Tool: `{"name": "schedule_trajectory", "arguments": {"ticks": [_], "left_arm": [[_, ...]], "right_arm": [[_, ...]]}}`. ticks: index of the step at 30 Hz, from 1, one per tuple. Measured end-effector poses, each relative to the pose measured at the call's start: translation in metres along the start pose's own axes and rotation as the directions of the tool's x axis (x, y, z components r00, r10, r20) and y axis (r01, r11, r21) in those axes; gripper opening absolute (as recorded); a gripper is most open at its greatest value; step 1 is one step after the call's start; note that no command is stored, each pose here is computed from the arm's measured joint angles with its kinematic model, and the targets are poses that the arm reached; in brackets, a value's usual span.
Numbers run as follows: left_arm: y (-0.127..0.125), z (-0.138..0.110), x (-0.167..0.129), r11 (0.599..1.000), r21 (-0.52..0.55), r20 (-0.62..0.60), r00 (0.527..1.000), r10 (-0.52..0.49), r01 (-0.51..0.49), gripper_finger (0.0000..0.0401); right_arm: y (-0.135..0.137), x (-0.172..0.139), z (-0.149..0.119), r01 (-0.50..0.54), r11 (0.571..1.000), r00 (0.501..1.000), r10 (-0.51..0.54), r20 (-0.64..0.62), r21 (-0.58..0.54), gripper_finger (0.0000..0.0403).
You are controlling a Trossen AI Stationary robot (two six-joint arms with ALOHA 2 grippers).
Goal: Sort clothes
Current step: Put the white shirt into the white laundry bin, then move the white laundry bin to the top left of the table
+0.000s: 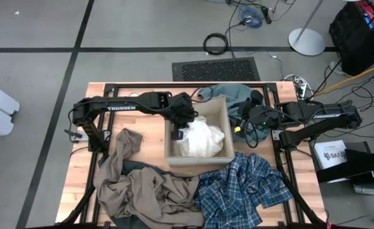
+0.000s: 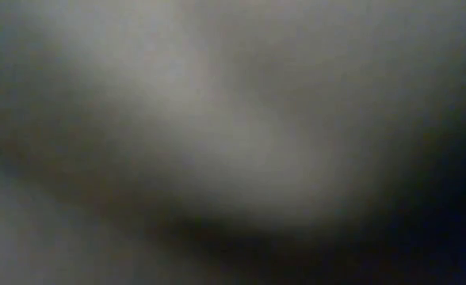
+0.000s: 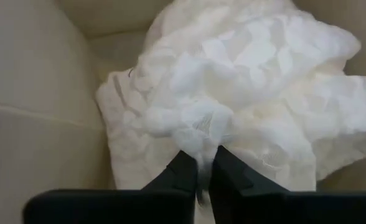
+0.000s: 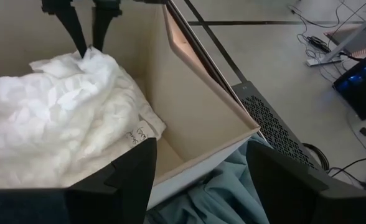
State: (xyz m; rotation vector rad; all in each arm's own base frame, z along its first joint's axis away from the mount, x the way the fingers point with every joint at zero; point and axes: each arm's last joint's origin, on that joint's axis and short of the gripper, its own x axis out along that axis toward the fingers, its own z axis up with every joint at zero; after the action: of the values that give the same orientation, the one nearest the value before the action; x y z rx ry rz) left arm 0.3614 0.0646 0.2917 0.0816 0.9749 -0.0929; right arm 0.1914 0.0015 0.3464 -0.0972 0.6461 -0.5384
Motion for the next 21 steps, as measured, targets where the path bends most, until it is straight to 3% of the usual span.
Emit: {"name": "schedule_trajectory", "arguments": {"ticks": [6,12,21], "left_arm": [[-0.005,0.003,-0.001,0.998,0.026,-0.003,0.998,0.063,-0.063,0.0108],[-0.009,0.012,-0.019,0.972,0.049,-0.068,0.970,0.233,-0.230,0.0178],[-0.013,0.042,-0.086,0.945,0.097,-0.004,0.950,0.313,-0.312,0.0198]], "right_arm": [[0.000,0.000,0.002,-0.004,1.000,1.000,0.004,0.022,0.007,0.0237],[0.000,0.000,0.002,-0.004,1.000,1.000,0.004,0.022,0.006,0.0237],[0.000,0.000,0.002,-0.004,1.000,1.000,0.004,0.022,0.005,0.0237]]}}
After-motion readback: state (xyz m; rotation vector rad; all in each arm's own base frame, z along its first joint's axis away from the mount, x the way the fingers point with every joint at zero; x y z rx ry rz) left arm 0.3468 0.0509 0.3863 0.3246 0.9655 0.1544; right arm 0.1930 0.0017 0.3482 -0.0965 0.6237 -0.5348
